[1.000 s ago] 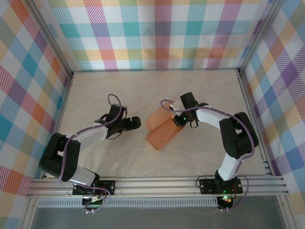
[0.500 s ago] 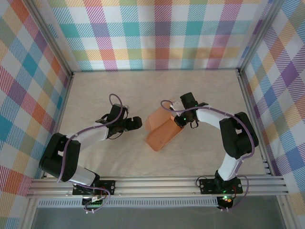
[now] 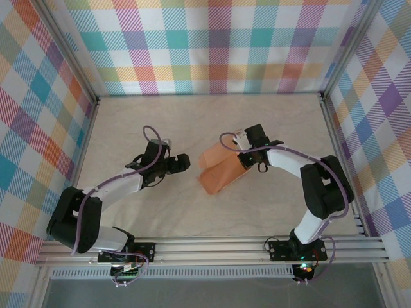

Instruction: Fold the paper box

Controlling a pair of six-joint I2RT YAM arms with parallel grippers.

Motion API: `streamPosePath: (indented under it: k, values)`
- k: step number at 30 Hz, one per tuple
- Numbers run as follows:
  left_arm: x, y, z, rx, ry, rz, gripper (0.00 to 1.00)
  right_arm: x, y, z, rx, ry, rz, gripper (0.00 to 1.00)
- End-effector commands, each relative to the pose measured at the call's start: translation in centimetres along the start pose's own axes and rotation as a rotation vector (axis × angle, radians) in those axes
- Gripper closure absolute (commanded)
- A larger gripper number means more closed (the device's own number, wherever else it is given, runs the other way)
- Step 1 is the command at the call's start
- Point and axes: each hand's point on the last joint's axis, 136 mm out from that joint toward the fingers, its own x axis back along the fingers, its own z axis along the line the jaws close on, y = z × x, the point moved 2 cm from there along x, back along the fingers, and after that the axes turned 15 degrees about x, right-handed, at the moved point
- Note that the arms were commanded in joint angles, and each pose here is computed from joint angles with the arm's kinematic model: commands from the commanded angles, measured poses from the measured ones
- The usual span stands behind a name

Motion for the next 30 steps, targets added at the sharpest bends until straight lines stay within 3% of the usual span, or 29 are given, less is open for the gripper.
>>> streamPosePath:
  k: [1,4,5,7,10,13,21,30]
  values:
    - [1.0,-1.0,-3.7,-0.118,-0.162,-0.003,0.08,1.0,0.4,-1.9,-0.097,-0.084,-0.008,1.0]
    - [2.6,-2.8,-7.7,-0.358,-0.242,-0.043,0.05,1.5,0.3,-2.1,-0.156,-0.057,0.003,1.0]
    - [2.9,-3.0,-8.5,-0.383,-0.26,-0.054,0.05,1.6,0.2,-2.2,-0.213,-0.046,0.004,1.0]
    - [2.8,-2.5,-9.3,-0.363,-0.274,-0.067,0.06,1.9,0.3,-2.2,-0.265,-0.019,0.006,1.0]
    - [2.4,-1.9,-10.7,-0.301,-0.297,-0.062,0.2,2.3,0.5,-2.1,-0.342,0.041,0.011,1.0]
    - [1.9,-1.8,-12.8,-0.241,-0.391,-0.033,0.25,3.1,0.7,-1.8,-0.393,0.107,0.003,1.0]
    - [0.2,-0.7,-14.1,-0.149,-0.387,-0.042,0.25,5.8,0.8,-2.0,-0.489,0.21,-0.058,1.0]
    - [0.6,-0.2,-13.3,-0.193,-0.321,-0.066,0.24,6.7,0.5,-2.2,-0.515,0.225,-0.064,1.0]
